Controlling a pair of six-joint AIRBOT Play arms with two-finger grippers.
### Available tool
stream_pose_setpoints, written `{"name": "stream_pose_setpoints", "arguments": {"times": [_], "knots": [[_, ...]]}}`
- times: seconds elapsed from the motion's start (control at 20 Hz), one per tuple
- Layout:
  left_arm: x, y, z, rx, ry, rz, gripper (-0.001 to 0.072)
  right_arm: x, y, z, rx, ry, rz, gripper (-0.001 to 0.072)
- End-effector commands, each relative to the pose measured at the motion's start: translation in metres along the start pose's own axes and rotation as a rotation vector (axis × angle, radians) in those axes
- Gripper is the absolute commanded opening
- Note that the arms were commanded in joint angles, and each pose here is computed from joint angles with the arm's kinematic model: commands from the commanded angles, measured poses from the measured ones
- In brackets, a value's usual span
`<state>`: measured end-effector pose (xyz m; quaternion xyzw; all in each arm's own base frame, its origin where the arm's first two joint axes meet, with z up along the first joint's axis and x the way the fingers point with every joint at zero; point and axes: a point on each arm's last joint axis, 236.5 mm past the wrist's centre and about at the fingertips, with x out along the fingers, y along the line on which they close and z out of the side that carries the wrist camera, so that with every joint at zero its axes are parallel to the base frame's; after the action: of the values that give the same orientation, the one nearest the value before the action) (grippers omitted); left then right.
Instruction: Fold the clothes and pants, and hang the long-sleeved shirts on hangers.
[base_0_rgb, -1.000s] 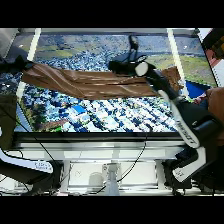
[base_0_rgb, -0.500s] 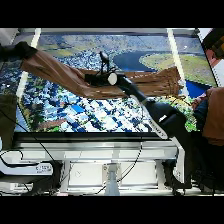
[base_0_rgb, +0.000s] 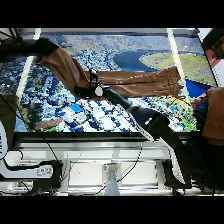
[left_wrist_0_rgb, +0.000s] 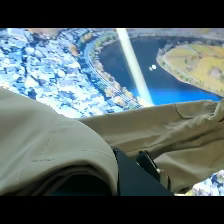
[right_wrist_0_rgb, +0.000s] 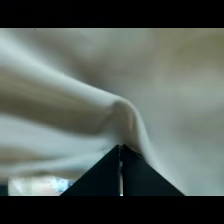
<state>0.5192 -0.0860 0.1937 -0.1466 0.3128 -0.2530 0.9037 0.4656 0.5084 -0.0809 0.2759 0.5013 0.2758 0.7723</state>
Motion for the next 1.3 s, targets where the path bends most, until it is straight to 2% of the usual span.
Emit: {"name": "stream_pose_setpoints", "arguments": {"times": [0.0, 0.2, 0.55, 0.7, 0.95, 1.0, 1.05, 1.1, 1.15, 1.2, 1.25], "knots": [[0.017, -0.018, -0.005, 0.017, 0.011, -0.028, 0.0016, -0.02, -0.033, 0.012, 0.027, 0.072, -0.072, 0.0026], [0.042, -0.038, -0.021, 0.028, 0.059, -0.073, 0.0016, -0.093, -0.062, 0.072, -0.14, 0.077, -0.127, 0.0027], [0.123, -0.105, -0.054, 0.076, 0.069, -0.146, 0.0016, -0.251, -0.067, 0.198, -0.202, -0.222, -0.199, 0.0028], [0.167, -0.127, -0.081, 0.084, 0.079, -0.157, 0.0016, -0.298, -0.069, 0.217, -0.199, -0.278, -0.222, 0.0028], [0.224, -0.162, -0.167, 0.099, 0.232, -0.206, 0.0028, -0.331, -0.075, 0.219, -0.24, -0.27, -0.257, 0.0028], [0.233, -0.167, -0.182, 0.103, 0.252, -0.21, 0.006, -0.332, -0.076, 0.218, -0.243, -0.268, -0.26, 0.0028], [0.24, -0.171, -0.194, 0.106, 0.266, -0.213, 0.0236, -0.333, -0.076, 0.219, -0.25, -0.269, -0.266, 0.0028], [0.246, -0.175, -0.203, 0.108, 0.276, -0.214, 0.0483, -0.333, -0.076, 0.219, -0.25, -0.268, -0.266, 0.0028], [0.251, -0.18, -0.21, 0.105, 0.279, -0.217, 0.0671, -0.333, -0.076, 0.218, -0.25, -0.267, -0.266, 0.0028], [0.254, -0.185, -0.215, 0.103, 0.279, -0.221, 0.071, -0.333, -0.076, 0.217, -0.249, -0.261, -0.267, 0.0028], [0.254, -0.19, -0.216, 0.097, 0.278, -0.229, 0.071, -0.332, -0.077, 0.215, -0.248, -0.253, -0.269, 0.0028]]}}
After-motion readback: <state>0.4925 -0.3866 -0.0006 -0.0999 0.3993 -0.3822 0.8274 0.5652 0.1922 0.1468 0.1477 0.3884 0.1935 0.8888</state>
